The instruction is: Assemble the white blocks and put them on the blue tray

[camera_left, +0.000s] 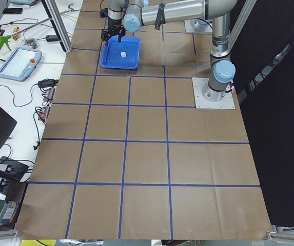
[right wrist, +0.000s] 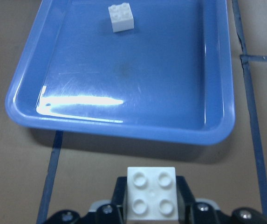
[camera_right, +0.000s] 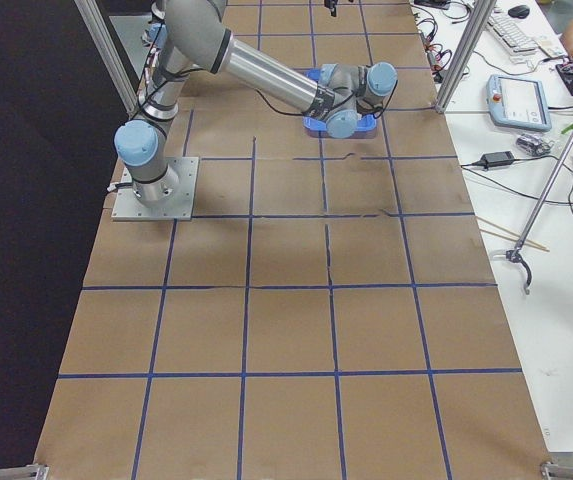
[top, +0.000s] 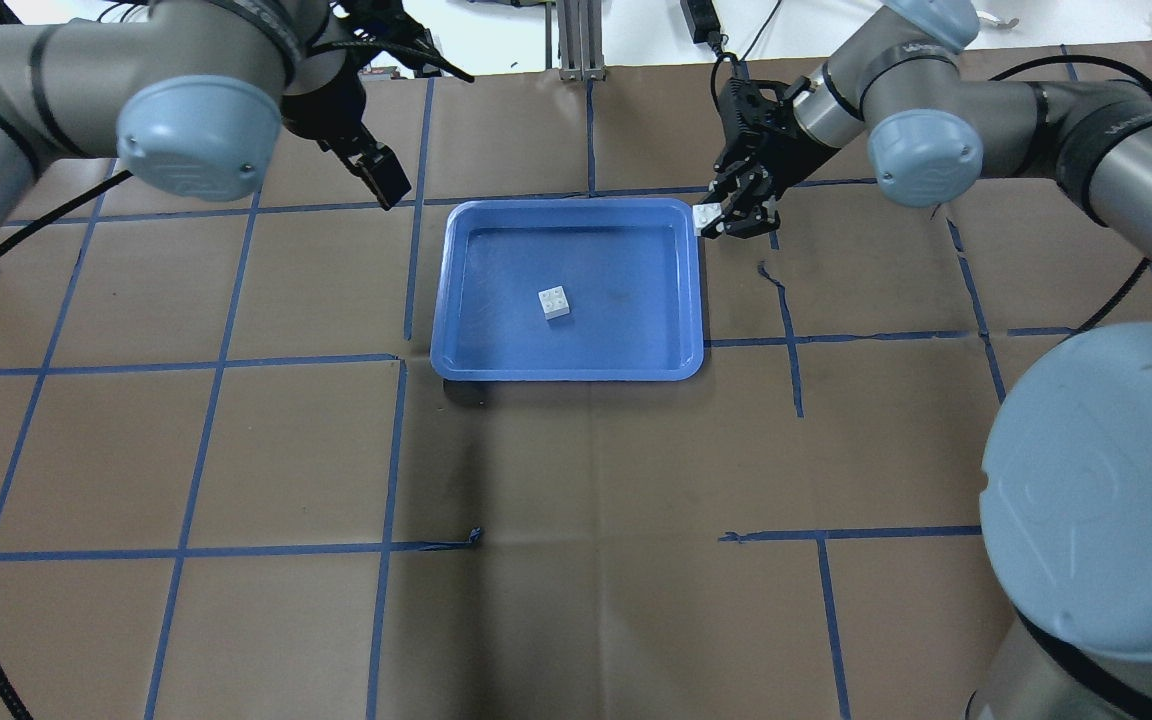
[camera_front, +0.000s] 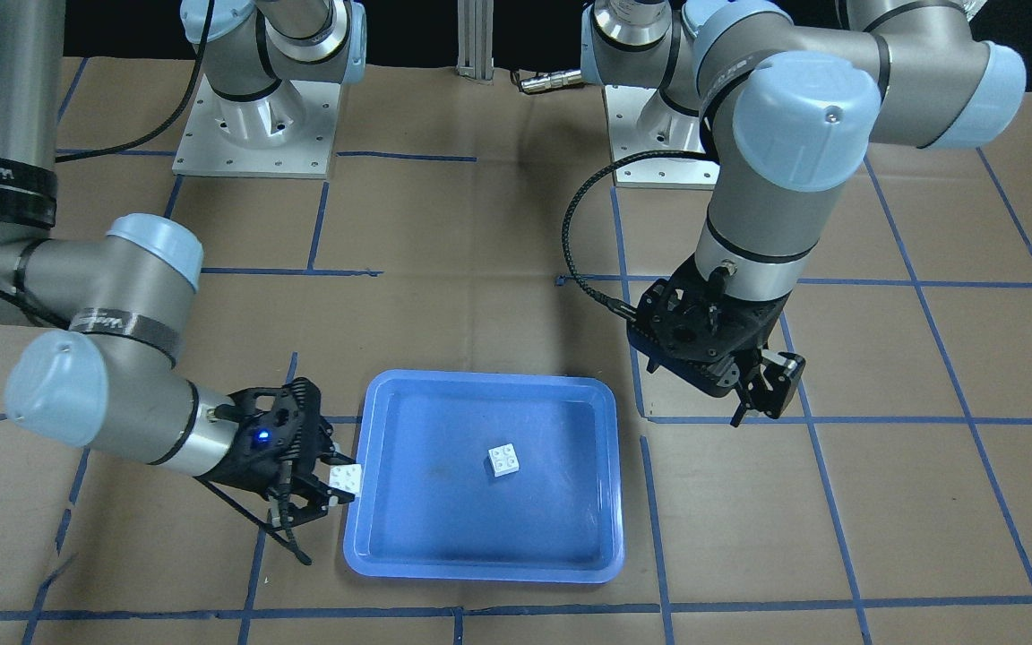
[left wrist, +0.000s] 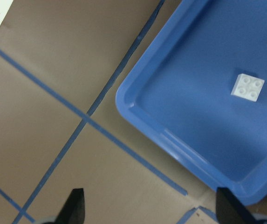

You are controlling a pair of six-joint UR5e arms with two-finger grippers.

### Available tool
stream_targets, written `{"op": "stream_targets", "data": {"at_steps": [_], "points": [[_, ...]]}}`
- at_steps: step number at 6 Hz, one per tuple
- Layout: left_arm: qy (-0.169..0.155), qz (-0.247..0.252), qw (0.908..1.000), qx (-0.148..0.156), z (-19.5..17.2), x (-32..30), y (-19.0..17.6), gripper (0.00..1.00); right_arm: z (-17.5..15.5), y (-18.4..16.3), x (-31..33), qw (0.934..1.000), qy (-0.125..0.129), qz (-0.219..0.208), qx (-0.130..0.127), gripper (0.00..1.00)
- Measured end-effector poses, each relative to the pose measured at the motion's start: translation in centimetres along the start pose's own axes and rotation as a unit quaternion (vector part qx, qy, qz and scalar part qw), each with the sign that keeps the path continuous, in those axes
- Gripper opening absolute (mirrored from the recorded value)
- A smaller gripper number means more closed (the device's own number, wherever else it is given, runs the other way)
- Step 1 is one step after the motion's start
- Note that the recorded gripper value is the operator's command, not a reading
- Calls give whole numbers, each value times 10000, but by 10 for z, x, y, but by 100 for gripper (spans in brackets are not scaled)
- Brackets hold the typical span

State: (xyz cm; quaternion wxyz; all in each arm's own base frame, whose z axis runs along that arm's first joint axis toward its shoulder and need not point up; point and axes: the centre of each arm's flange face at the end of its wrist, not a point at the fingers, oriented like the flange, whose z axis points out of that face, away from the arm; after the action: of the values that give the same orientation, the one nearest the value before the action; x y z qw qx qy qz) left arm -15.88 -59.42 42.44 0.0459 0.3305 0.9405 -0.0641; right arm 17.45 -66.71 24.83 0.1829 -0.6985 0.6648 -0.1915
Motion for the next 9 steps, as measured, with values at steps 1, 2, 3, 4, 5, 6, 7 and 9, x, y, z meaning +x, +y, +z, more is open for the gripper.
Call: {"op": "stream_targets", "data": {"at_steps": [1,2,3,4,5,6,7,9], "points": [[167,-775,9968,-40,-12,1,10,98,29,-32,-4,10000,61,72,-9,19],[283,-1436,9890,-220,-24,6,21,98,56,-53,-11,9999,103,110,-8,20],[325,-1986,9786,-436,-39,14,35,99,80,-62,-20,9998,160,114,5,20],[319,-2415,9684,-528,-52,20,44,99,97,-61,-31,9997,223,80,23,20],[300,-2682,9618,-459,-65,23,49,99,108,-59,-40,9997,252,44,36,20],[485,-2815,9579,-300,-72,28,49,99,117,-57,-45,9997,255,16,39,20],[716,-2850,9556,-214,-68,33,47,99,129,-57,-48,9997,238,-25,40,20],[420,-2890,9534,-751,-57,31,63,99,144,-62,-52,9997,202,-100,46,20]]}}
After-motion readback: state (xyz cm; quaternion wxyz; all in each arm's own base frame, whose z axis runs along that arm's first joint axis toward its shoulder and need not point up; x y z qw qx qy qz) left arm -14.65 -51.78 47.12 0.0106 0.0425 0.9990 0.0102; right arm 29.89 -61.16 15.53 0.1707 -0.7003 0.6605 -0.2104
